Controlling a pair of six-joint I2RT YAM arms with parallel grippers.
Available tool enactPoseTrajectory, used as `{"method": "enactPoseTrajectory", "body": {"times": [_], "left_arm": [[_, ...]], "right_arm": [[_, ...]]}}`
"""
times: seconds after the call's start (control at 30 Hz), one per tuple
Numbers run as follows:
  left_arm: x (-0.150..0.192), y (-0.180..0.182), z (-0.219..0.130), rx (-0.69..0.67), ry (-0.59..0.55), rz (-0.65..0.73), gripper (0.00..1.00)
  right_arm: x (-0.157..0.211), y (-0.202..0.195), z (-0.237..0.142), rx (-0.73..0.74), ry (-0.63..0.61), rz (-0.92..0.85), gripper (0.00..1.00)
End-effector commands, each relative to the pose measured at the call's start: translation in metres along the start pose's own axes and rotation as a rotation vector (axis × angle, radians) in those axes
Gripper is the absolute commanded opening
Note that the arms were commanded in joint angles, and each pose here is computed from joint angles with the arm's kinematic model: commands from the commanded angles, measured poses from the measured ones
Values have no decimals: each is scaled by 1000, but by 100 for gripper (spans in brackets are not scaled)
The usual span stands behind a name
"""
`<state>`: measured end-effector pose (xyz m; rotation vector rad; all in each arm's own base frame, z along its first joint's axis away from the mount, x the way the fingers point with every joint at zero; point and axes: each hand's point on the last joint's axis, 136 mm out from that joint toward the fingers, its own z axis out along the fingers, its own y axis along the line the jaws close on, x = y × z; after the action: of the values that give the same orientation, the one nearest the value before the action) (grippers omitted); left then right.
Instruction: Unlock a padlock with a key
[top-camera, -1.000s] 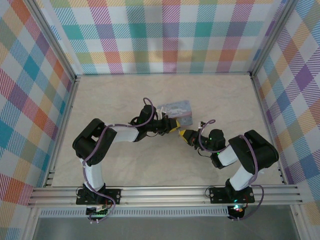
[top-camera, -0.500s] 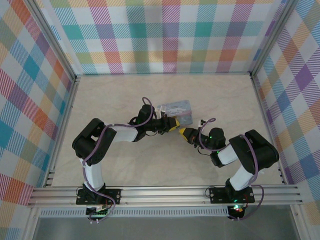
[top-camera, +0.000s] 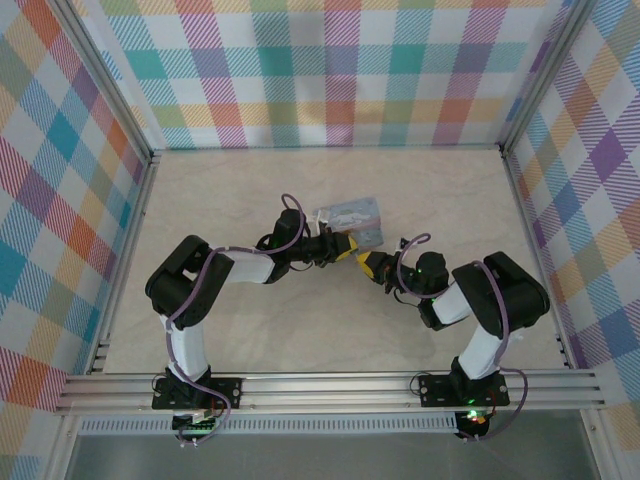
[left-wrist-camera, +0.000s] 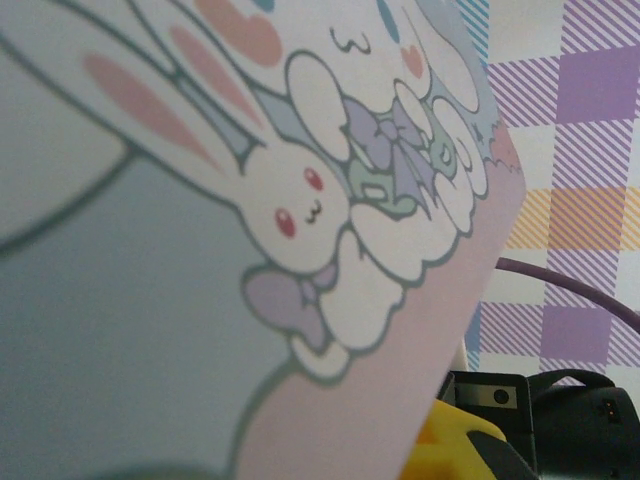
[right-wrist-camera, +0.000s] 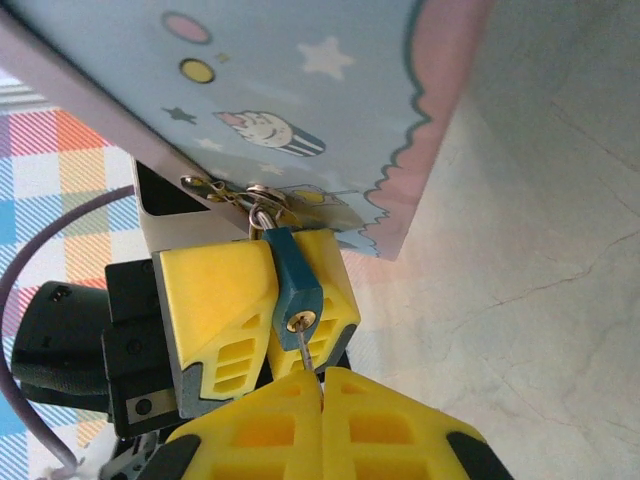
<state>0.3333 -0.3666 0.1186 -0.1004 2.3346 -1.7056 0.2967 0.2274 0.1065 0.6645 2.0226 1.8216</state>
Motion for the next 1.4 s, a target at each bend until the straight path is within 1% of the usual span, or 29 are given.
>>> {"method": "enactPoseTrajectory", "body": {"times": [0.0,0.13,0.37,0.6,0.8,0.97,1.07,1.2,1.37], "left_arm": [[16,-29,0,110,68,45,1],[16,-33,0,123,70,52,1],[16,-47,-3,172,62,76,0],[15,-60,-4,220,62,87,0],[18,-66,-3,237,71,102,0],[29,-68,4,234,116,111,0],[43,-67,11,216,162,131,0],[61,-67,20,209,218,135,0],[63,-62,19,197,215,126,0]], "right_arm": [[-19,-3,2,-1,-79,94,0],[-21,-7,7,6,-72,135,0],[-26,-3,11,-7,-81,158,0],[-26,-9,22,6,-43,142,0],[-31,4,24,-24,-57,127,0],[-31,11,36,-41,-33,85,0],[-29,11,43,-43,-18,76,0],[-27,25,47,-72,-8,15,0],[-25,45,44,-116,-4,-42,1]]}}
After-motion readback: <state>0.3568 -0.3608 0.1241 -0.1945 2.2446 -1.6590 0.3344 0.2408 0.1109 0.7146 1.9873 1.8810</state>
